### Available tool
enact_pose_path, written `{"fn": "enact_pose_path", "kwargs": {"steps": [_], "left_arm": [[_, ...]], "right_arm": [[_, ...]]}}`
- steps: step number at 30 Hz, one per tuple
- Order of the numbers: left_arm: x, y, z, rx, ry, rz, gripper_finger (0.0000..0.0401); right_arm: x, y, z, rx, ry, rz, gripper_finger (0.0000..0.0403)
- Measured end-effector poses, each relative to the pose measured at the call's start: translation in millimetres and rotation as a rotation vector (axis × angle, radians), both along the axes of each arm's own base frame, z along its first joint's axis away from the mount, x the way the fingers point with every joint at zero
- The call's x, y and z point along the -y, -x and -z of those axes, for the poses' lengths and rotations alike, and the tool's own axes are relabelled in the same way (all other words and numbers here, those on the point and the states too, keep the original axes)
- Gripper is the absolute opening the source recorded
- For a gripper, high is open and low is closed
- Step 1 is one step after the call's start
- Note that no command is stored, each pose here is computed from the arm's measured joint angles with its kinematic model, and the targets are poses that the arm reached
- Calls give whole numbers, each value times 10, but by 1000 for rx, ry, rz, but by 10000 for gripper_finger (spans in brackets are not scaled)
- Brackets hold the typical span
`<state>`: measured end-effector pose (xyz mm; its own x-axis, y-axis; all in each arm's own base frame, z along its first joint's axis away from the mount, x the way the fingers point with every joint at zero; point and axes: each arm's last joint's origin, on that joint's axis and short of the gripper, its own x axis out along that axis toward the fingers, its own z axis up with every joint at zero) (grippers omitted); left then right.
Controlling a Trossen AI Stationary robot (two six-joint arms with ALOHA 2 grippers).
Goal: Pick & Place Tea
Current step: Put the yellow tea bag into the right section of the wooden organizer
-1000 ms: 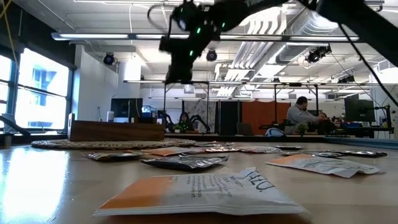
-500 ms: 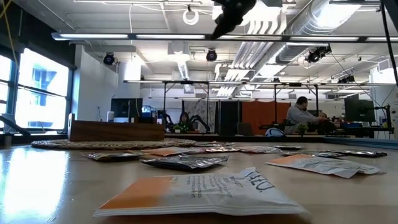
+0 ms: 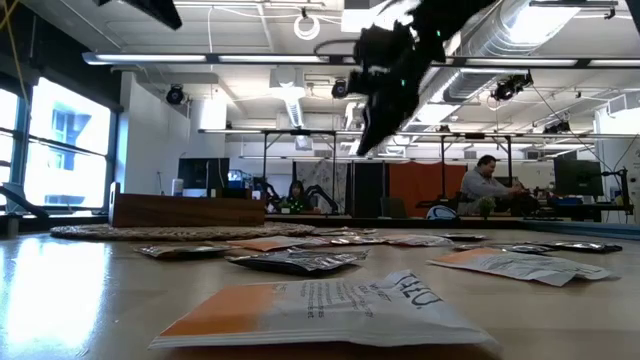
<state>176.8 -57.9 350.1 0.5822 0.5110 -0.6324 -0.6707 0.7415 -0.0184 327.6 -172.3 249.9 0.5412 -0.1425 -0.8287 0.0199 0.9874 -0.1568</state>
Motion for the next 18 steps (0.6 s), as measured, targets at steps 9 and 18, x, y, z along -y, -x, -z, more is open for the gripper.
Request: {"fn": "enact_pose_path", "kwargs": {"steps": [9, 18], "left_arm": [[30, -100, 241, 34, -35, -8, 16], [-148, -187, 526, 10, 23, -105, 16]], "right_arm": [[172, 179, 620, 165, -5, 209, 133], [218, 273, 873, 234, -57, 295, 133]]}}
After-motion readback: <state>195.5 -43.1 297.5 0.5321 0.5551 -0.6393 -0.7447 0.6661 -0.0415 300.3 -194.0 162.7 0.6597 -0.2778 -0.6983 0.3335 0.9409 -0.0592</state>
